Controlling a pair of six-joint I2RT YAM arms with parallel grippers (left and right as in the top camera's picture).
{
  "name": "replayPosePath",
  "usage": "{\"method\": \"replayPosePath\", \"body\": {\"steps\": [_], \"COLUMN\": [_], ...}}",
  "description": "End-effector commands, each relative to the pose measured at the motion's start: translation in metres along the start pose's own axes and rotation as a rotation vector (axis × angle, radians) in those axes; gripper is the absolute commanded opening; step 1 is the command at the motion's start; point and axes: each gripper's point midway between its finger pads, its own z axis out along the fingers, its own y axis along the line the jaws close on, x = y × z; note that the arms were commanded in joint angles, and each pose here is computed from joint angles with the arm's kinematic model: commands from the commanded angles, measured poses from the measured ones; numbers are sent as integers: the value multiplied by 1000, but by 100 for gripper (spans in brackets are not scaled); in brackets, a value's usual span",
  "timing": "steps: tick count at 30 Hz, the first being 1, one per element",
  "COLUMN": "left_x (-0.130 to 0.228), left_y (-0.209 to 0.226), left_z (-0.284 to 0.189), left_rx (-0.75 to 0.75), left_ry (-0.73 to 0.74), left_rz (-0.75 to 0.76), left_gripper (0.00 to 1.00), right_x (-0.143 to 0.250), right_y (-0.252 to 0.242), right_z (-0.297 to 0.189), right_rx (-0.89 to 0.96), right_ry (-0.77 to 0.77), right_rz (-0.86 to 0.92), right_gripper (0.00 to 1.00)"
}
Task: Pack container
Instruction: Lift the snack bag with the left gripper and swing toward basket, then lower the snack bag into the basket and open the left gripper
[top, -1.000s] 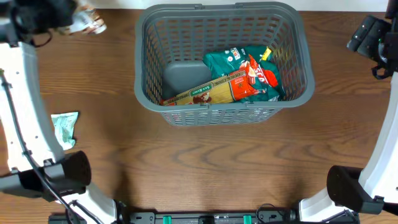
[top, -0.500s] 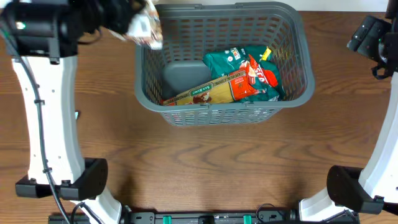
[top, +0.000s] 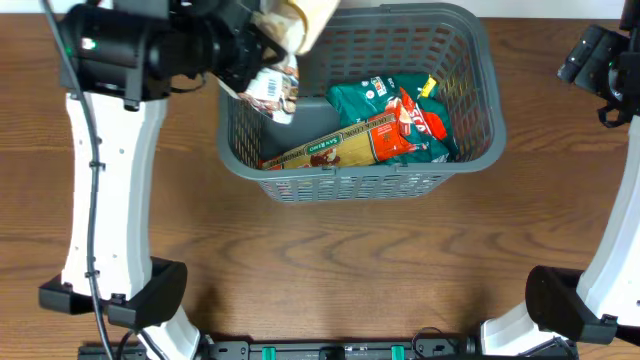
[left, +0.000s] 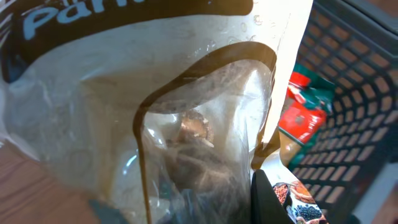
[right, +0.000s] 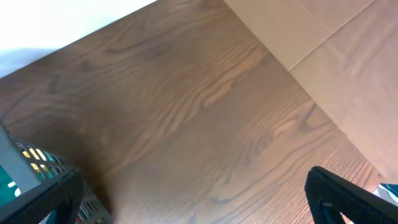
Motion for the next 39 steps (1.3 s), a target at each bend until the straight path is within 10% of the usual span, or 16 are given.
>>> {"method": "replayPosePath", "body": {"steps": [1, 39], "left_x": [4, 90], "left_y": [-12, -13], "left_z": [20, 140], "left_rx": [57, 216], "left_ry": [38, 454], "left_rz": [23, -168], "left_gripper": [6, 13], "right_x": [-2, -2], "right_y": [-4, -4], "right_z": [-4, -4], "right_rx": [7, 7], "right_ry": [-14, -14], "right_rz": [21, 21], "right_gripper": [99, 99]}}
